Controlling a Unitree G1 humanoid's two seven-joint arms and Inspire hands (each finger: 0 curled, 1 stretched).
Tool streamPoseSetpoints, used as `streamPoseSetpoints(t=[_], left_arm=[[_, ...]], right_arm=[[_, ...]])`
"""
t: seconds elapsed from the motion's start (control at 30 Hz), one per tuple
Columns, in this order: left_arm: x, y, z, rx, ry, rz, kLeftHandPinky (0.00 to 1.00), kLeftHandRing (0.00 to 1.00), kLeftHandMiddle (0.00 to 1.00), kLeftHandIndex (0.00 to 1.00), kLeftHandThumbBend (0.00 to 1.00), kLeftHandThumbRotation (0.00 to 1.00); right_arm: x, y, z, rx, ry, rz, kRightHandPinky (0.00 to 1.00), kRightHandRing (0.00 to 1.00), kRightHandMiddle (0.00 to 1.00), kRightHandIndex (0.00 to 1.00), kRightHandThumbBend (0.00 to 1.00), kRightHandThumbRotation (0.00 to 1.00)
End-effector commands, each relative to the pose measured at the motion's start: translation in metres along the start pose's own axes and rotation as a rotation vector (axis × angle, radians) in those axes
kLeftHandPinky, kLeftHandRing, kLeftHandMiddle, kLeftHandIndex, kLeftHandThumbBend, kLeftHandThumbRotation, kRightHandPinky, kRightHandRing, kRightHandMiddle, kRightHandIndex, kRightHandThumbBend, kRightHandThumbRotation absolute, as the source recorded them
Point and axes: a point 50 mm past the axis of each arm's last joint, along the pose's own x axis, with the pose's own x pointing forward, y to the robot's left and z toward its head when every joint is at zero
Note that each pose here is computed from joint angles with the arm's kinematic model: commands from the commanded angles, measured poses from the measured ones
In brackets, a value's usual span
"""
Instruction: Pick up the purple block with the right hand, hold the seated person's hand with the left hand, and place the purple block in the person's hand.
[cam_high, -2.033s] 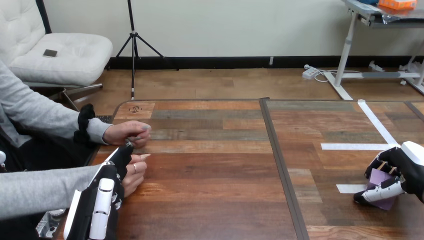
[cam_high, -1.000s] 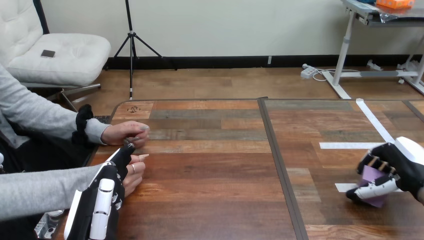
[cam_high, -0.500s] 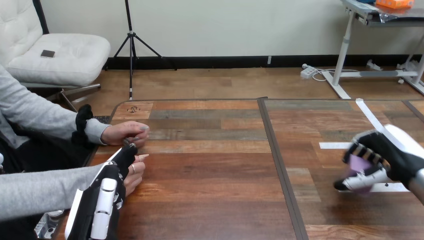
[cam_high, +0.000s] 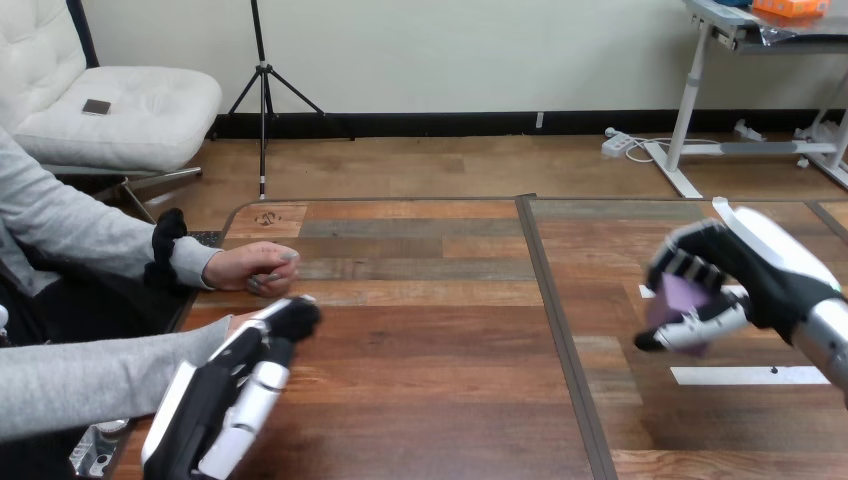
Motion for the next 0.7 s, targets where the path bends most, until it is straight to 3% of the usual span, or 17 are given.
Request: streamPoseSetpoints(t=[0.0,0.2,0.37,0.67], left_arm=[[0.030,0.020,0.043,0.213,-0.193,-0.039,0.67,0.77,0.78,0.74,0.39,0.67],[0.036,0.030,0.062,0.334,-0.225,-0.051,0.59,0.72,0.76,0.73,0.58,0.58],[0.041,0.037,0.075,0.441,-0.248,-0.040,0.55,0.70,0.76,0.75,0.82,0.59],[0.049,0.053,0.104,0.621,-0.251,-0.029,0.55,0.74,0.80,0.82,0.98,0.57]], right_arm=[[0.004,-0.023,0.018,-0.017,-0.094,-0.065,0.34,0.37,0.42,0.43,0.84,0.00],[0.005,-0.023,0.026,-0.018,-0.119,-0.054,0.35,0.37,0.42,0.44,0.85,0.00],[0.006,-0.022,0.031,-0.022,-0.144,-0.047,0.34,0.36,0.41,0.43,0.85,0.00],[0.007,-0.019,0.036,-0.007,-0.177,-0.046,0.33,0.36,0.40,0.43,0.84,0.00]])
